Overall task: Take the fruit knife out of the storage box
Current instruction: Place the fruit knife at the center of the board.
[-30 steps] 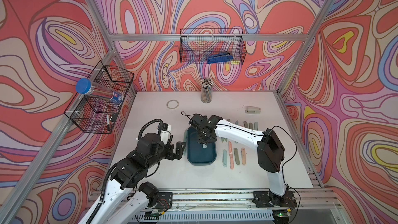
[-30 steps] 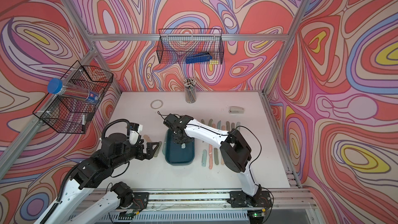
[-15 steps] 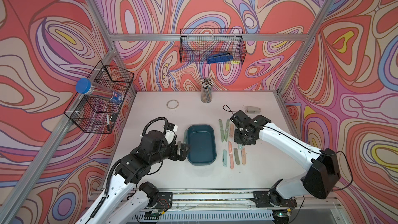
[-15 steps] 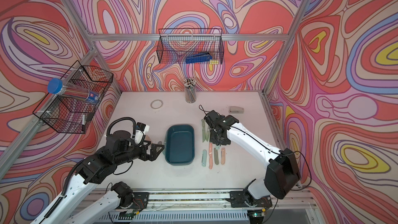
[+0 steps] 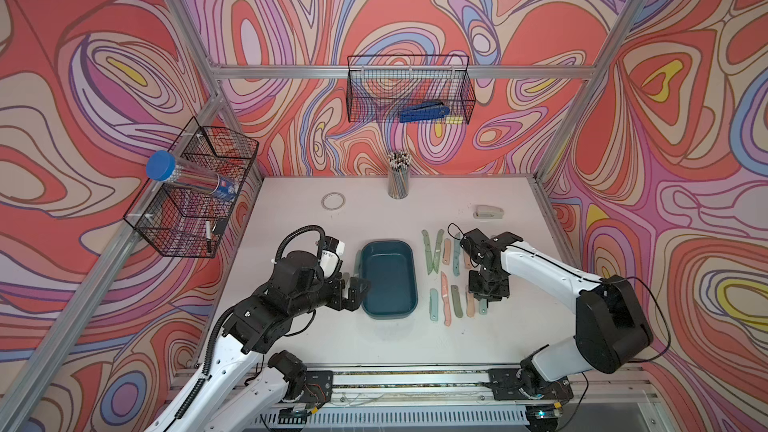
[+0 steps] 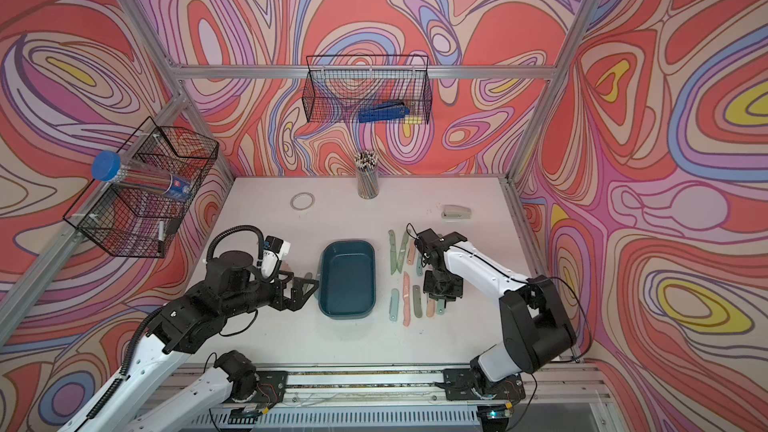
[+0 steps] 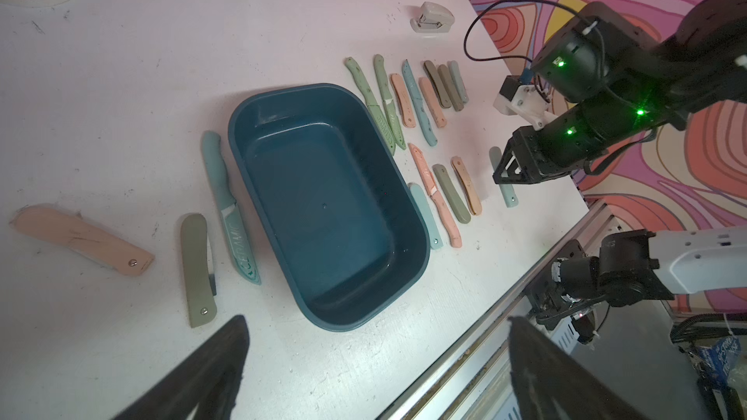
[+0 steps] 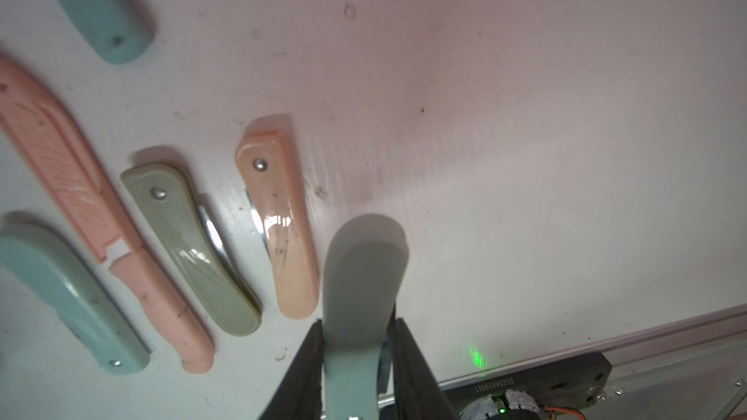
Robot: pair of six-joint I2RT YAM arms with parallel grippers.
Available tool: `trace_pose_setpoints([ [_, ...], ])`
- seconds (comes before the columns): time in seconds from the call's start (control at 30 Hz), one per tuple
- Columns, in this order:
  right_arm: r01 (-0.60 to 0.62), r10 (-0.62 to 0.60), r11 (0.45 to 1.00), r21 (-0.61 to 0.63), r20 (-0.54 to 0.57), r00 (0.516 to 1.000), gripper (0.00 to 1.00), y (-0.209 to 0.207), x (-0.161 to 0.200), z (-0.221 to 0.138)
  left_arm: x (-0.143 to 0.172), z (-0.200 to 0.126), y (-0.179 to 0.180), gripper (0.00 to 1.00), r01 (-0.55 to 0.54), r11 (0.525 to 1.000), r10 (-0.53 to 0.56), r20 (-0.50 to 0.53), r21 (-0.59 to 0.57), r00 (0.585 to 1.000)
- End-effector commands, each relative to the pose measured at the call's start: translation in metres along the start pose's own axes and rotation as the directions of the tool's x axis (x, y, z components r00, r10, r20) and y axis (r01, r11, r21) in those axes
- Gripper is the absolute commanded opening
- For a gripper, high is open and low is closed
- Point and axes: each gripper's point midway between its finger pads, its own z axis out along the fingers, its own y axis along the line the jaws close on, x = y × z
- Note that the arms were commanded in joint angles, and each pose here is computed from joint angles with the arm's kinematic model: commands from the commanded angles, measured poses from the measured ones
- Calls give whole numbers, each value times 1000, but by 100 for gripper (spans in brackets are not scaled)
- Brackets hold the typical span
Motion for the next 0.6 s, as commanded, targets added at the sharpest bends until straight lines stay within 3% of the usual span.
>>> trace_pose_setpoints([
  [0.0, 21, -21, 999, -32, -8, 1000, 29, 2, -13, 15, -3, -1, -3, 100, -10, 1000, 9, 17, 13, 1000],
  [0.57, 45, -46, 999, -23, -50, 998, 30, -3, -26, 39, -4, 0, -3, 100, -14, 1000, 14, 27, 12, 1000],
])
